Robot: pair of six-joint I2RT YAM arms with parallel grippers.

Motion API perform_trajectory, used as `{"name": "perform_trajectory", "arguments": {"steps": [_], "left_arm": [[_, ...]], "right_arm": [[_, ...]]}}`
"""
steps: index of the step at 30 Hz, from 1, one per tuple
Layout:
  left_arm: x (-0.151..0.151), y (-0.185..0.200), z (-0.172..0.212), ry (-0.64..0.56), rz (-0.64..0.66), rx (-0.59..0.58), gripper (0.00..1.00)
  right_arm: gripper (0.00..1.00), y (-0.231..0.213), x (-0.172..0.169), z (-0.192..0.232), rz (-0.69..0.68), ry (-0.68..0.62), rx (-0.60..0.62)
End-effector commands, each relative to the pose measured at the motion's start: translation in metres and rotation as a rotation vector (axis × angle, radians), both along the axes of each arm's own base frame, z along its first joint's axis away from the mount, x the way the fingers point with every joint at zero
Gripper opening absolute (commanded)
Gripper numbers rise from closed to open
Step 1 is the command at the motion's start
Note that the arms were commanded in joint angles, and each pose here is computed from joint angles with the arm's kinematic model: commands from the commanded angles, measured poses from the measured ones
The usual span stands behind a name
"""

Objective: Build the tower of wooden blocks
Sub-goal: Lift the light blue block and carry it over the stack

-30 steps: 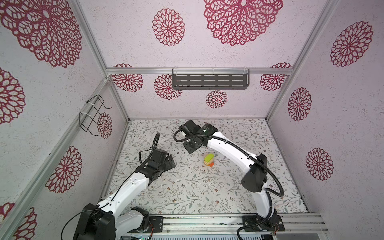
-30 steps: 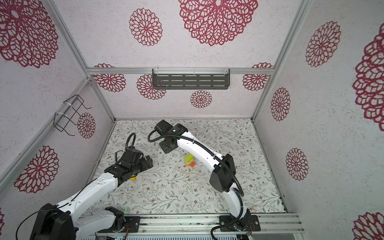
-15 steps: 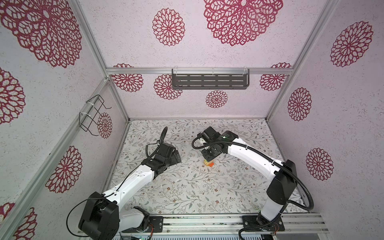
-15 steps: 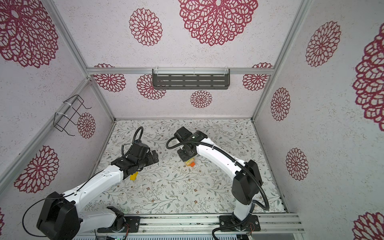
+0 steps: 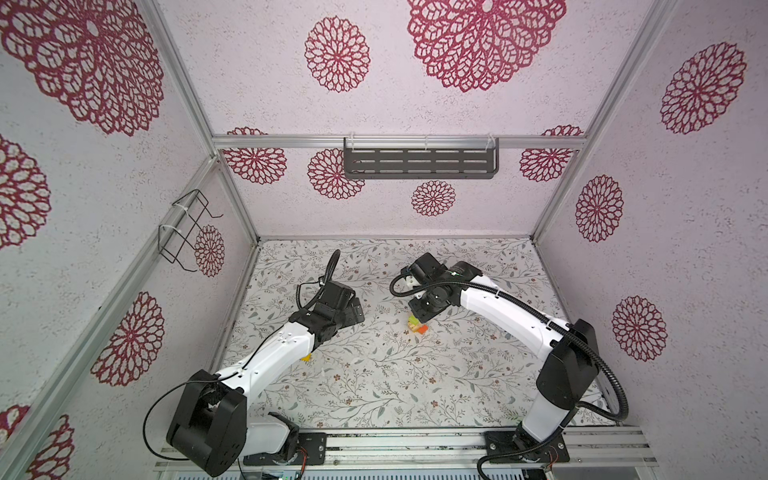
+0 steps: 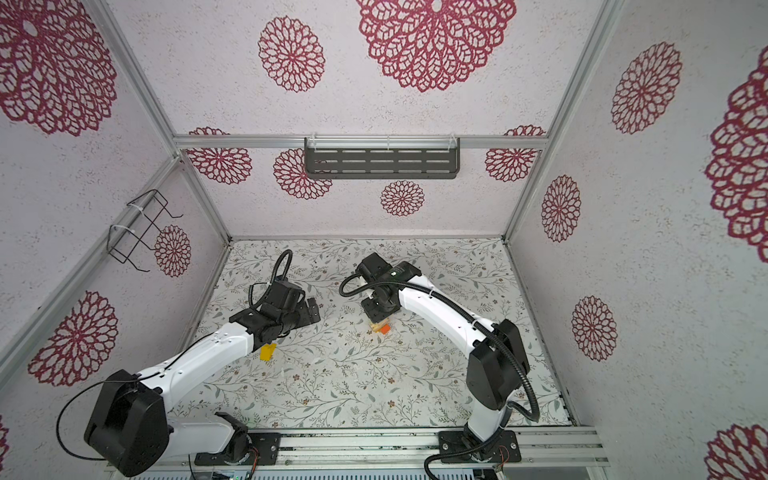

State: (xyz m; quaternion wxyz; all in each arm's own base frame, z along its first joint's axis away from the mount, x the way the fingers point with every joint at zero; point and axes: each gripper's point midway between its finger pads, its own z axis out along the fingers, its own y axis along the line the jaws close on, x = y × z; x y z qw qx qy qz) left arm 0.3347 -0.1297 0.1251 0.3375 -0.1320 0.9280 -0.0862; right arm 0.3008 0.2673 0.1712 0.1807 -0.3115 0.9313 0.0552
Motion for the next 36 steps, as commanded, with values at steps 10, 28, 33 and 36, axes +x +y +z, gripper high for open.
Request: {"name": "perform_trajectory", "arguments": {"steps": [10, 28, 33, 36], "left_arm": [[0.003, 0.006, -0.005, -0.013, 0.016, 0.005, 0.97], [0.003, 0.005, -0.012, 0.002, 0.016, -0.007, 0.97], [0.004, 0.005, -0.012, 0.0, 0.015, -0.011, 0.97], [0.004, 0.006, -0.012, -0.001, 0.017, -0.008, 0.97]], "right_arm": [[0.3, -0.002, 0.008, -0.003, 0.004, -0.007, -0.018], [0.3, -0.003, 0.016, -0.009, -0.004, -0.004, -0.035], [0.3, -0.001, 0.018, -0.011, -0.001, 0.0, -0.038], [0.3, -0.001, 0.018, -0.013, -0.001, 0.004, -0.043]]}}
